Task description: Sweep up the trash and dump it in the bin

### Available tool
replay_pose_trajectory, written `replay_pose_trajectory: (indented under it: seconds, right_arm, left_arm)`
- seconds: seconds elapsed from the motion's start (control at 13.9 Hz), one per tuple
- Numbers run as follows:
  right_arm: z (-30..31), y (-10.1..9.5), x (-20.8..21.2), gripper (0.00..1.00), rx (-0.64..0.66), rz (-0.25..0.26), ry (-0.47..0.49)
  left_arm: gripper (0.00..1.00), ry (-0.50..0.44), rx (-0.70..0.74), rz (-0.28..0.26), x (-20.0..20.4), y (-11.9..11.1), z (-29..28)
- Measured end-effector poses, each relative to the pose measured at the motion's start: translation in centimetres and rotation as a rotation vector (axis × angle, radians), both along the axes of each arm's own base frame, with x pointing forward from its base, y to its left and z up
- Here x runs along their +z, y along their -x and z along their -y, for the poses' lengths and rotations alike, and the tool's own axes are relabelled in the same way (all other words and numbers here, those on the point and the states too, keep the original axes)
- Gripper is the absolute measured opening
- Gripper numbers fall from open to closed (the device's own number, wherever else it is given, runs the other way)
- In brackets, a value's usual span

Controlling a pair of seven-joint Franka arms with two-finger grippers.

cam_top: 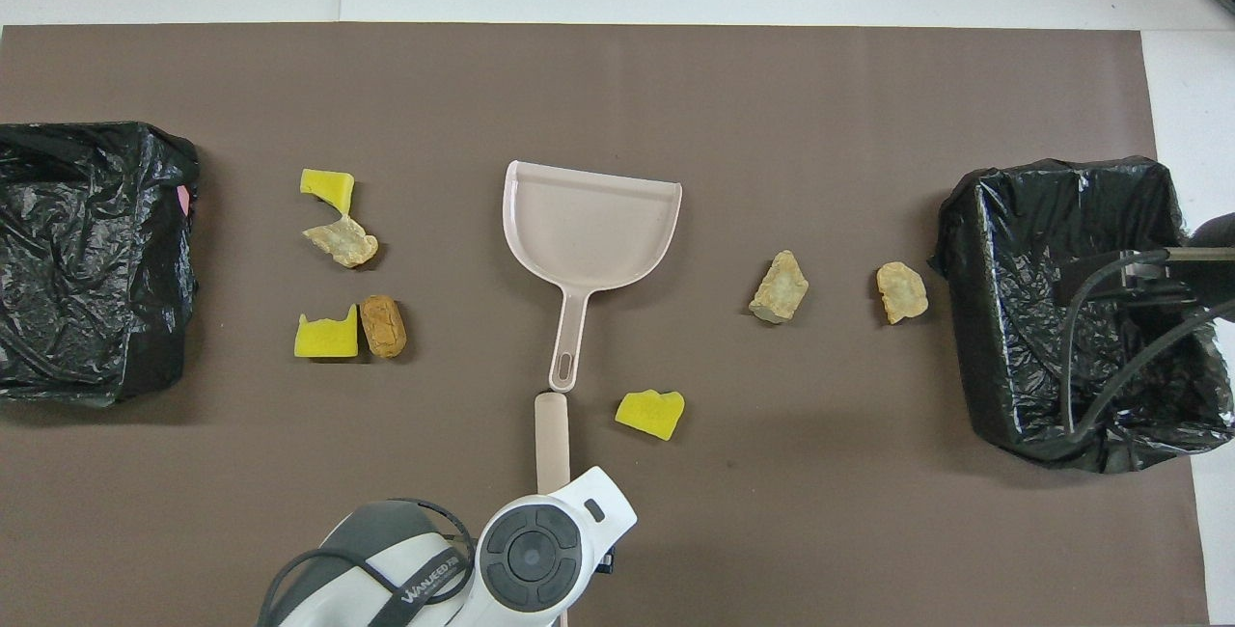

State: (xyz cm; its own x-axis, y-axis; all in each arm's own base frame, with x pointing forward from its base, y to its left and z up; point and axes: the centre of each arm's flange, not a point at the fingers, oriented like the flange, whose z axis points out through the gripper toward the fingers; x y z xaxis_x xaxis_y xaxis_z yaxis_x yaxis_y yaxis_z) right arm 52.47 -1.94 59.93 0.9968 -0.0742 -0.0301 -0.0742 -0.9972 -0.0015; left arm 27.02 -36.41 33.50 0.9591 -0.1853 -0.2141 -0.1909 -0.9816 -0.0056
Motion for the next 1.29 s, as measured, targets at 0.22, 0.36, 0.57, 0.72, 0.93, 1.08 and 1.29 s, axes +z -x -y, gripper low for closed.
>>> replay_pose_trajectory:
  seconds: [0.22, 0.36, 0.57, 0.72, 0.93, 1.08, 1.29]
  right_arm:
    - [0.0, 0.0, 0.0, 1.0, 0.0, 0.0, 0.0]
    - [0.0, 0.0, 0.0, 1.0, 0.0, 0.0, 0.0]
    - [-0.8, 0.0, -0.3, 1.0, 0.015, -0.002, 0.0]
    - [-3.2, -0.6, -0.9, 1.0, 0.028, 0.035, 0.001]
    - [-9.2, -1.7, -3.6, 1.0, -0.022, 0.071, -0.006]
    - [-14.0, -2.8, -6.3, 1.0, -0.071, 0.092, -0.018]
    - [-21.5, -4.0, -11.2, 1.0, -0.137, 0.117, -0.041]
  left_arm:
    - [0.26, -0.003, 0.0, -0.004, 0.1, -0.1, 0.0]
    - [0.26, -0.016, 0.007, -0.021, 0.5, -0.3, -0.3]
    - [0.26, -0.047, 0.027, -0.074, 3.2, -2.2, -1.8]
    - [0.26, -0.053, 0.031, -0.11, 6.4, -4.0, -3.9]
    - [0.26, -0.045, 0.049, -0.152, 12.1, -5.9, -8.6]
    - [0.26, -0.017, 0.058, -0.165, 15.6, -7.5, -12.0]
    - [0.26, 0.04, 0.095, -0.135, 17.7, -11.3, -16.6]
